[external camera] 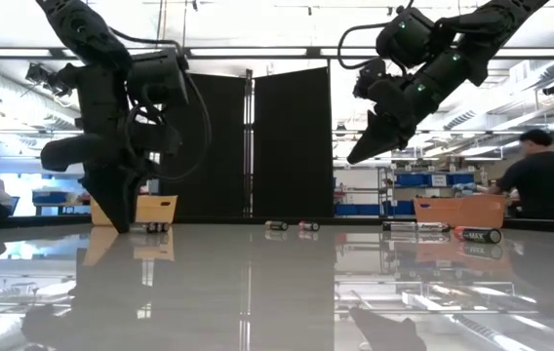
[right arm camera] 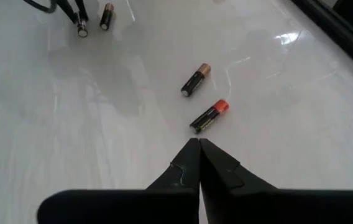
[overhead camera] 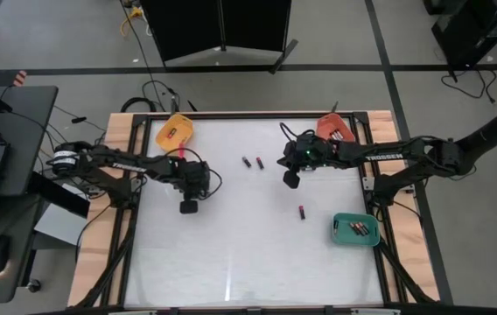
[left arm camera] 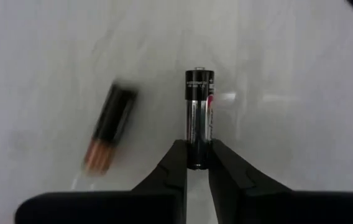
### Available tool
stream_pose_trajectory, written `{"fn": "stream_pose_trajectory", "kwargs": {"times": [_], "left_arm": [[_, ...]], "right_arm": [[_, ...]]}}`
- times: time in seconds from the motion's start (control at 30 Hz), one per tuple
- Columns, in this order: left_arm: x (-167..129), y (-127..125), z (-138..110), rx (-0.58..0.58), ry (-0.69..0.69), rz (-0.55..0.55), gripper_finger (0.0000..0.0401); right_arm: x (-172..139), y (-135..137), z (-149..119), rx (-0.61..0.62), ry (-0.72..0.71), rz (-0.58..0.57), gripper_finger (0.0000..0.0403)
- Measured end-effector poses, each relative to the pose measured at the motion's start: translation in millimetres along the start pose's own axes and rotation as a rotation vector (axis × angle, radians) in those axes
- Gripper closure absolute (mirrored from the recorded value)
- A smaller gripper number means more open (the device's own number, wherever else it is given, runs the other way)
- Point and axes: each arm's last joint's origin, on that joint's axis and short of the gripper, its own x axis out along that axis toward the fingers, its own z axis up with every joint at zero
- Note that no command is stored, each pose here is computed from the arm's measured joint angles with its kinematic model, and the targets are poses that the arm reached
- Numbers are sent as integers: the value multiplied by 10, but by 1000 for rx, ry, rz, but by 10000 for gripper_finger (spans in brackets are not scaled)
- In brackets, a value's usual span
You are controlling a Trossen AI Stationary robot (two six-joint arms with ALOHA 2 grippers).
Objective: Sort batteries
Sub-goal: Put the silver battery into the orange bin
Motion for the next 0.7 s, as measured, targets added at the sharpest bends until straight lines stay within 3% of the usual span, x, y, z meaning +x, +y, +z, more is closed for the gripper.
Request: {"fn": "stream_pose_trajectory", "kwargs": {"times": [0.13, 0.33, 0.5, 0.7], "left_arm": [[-23, -15, 189, -26, -213, -73, 357], [-73, 35, 442, -28, -579, -129, 357], [-204, 163, 595, -66, -904, -141, 357], [-100, 310, 730, -119, -1119, -201, 357]], "right_arm": [[19, 38, -62, -60, -9, 21, 392], [79, 20, -279, -44, -124, 64, 392], [54, 68, -416, 3, -319, 135, 393], [-35, 160, -329, 20, -519, 200, 385]]}}
